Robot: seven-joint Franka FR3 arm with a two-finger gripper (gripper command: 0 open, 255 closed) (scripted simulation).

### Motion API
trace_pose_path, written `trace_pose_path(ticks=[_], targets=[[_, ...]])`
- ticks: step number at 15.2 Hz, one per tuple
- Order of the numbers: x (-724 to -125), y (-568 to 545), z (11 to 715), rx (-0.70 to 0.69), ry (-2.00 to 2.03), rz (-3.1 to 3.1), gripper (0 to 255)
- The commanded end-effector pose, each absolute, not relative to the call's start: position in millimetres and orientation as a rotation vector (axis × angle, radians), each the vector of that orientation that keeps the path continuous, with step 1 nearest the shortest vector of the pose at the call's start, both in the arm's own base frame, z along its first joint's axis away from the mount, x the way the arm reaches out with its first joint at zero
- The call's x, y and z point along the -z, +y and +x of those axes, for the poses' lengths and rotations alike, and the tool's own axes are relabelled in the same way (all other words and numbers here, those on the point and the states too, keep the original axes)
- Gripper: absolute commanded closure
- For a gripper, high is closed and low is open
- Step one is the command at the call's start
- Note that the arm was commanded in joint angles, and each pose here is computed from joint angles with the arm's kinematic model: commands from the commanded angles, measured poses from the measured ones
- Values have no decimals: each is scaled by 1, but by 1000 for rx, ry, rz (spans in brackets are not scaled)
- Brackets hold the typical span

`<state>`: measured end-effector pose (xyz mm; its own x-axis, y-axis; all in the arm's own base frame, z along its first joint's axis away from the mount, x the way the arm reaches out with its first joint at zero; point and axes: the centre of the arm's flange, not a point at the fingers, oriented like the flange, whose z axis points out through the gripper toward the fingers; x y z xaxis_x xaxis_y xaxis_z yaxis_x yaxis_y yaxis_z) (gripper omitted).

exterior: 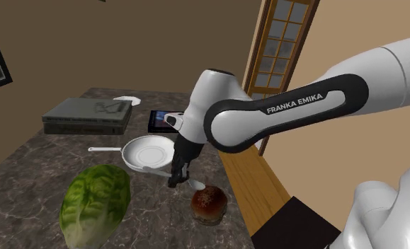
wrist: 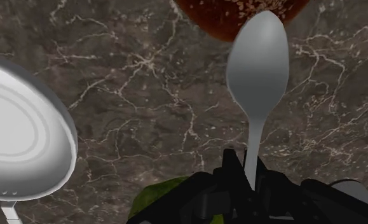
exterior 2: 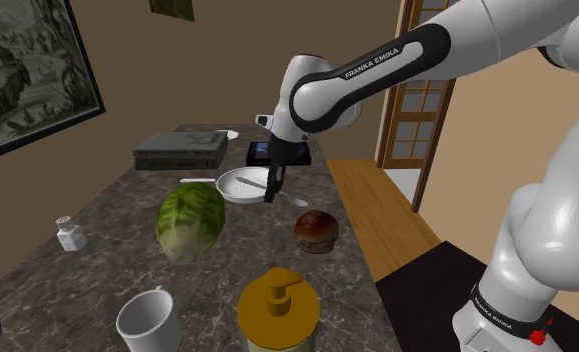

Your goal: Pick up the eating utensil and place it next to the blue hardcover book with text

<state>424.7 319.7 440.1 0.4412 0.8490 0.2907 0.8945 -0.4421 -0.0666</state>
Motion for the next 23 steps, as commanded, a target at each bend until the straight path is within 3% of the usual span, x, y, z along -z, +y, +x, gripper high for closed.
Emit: trace_pose_path(ticks=[1,23], targets=[[-450,320,424,316,-1525,-2482,255],[-453,136,649,316,-1525,-2482,255]])
